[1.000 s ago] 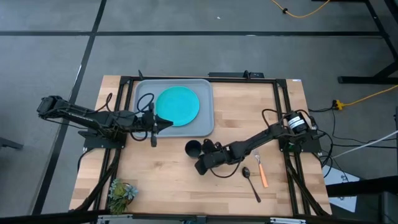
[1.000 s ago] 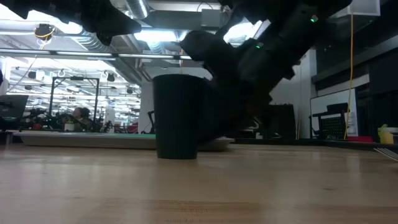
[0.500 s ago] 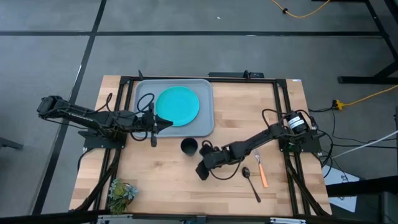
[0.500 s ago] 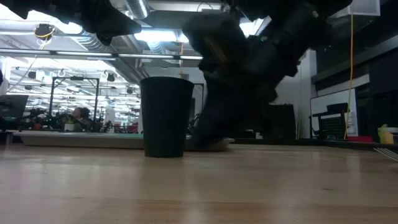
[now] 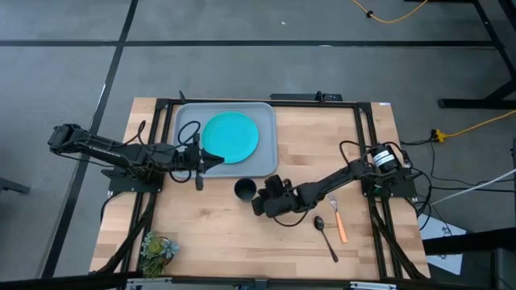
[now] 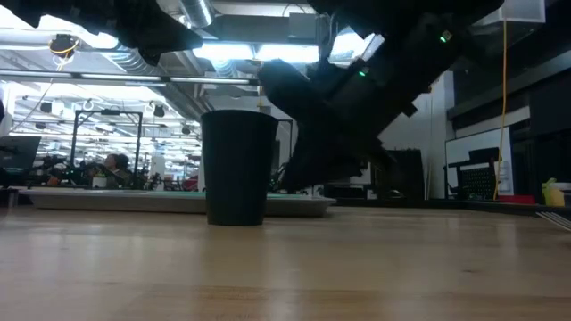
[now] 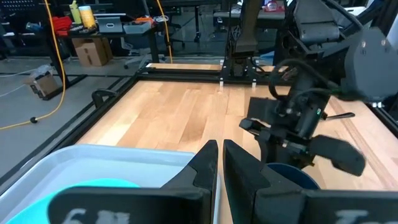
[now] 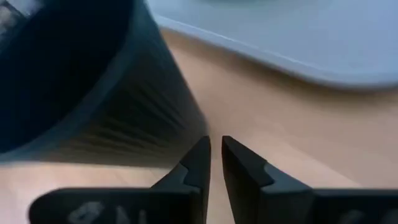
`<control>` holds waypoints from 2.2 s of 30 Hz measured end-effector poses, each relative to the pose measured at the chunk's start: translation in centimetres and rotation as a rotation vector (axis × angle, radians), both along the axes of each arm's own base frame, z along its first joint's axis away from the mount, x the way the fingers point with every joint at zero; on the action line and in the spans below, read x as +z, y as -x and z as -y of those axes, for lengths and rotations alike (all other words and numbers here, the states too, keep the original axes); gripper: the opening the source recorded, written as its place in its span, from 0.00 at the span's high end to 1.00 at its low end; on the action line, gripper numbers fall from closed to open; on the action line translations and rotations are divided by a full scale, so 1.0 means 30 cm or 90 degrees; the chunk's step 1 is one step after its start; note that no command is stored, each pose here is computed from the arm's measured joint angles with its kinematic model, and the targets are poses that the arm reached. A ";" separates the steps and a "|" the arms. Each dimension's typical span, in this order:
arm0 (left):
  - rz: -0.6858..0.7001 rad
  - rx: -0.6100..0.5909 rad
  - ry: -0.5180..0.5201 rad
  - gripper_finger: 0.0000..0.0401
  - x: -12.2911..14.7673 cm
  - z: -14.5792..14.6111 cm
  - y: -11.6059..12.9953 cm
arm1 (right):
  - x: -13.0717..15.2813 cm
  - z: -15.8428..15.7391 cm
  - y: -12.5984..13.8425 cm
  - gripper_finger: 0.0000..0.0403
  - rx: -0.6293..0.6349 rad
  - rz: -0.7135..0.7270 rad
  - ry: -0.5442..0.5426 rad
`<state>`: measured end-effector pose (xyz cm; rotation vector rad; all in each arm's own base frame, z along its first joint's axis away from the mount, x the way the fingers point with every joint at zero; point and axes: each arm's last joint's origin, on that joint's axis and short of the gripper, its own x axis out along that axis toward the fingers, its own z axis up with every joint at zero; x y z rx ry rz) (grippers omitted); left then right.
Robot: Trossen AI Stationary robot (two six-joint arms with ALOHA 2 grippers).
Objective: Pick and place plate/cup/fork/spoon on tray
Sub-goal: Put the black cup on the serving tray to the top left of the blue plate
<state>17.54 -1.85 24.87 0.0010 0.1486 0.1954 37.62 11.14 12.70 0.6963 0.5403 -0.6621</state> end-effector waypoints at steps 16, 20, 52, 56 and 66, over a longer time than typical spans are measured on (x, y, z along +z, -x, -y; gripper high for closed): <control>-0.008 0.016 -0.003 0.95 -0.004 -0.003 0.001 | 0.059 0.062 -0.071 0.89 0.087 0.081 0.071; -0.007 0.017 -0.003 0.95 -0.004 -0.003 0.001 | 0.090 0.108 -0.052 0.89 0.061 0.029 0.148; 0.073 0.093 -0.117 0.95 0.053 -0.045 -0.006 | 0.349 0.266 0.291 0.89 0.193 -0.406 0.316; 0.071 0.098 -0.118 0.95 0.052 -0.056 -0.007 | 0.283 0.282 0.357 0.89 0.144 -0.401 0.318; 0.122 0.092 -0.116 0.95 0.077 -0.101 -0.008 | 0.233 0.357 0.553 0.89 0.130 -0.057 0.344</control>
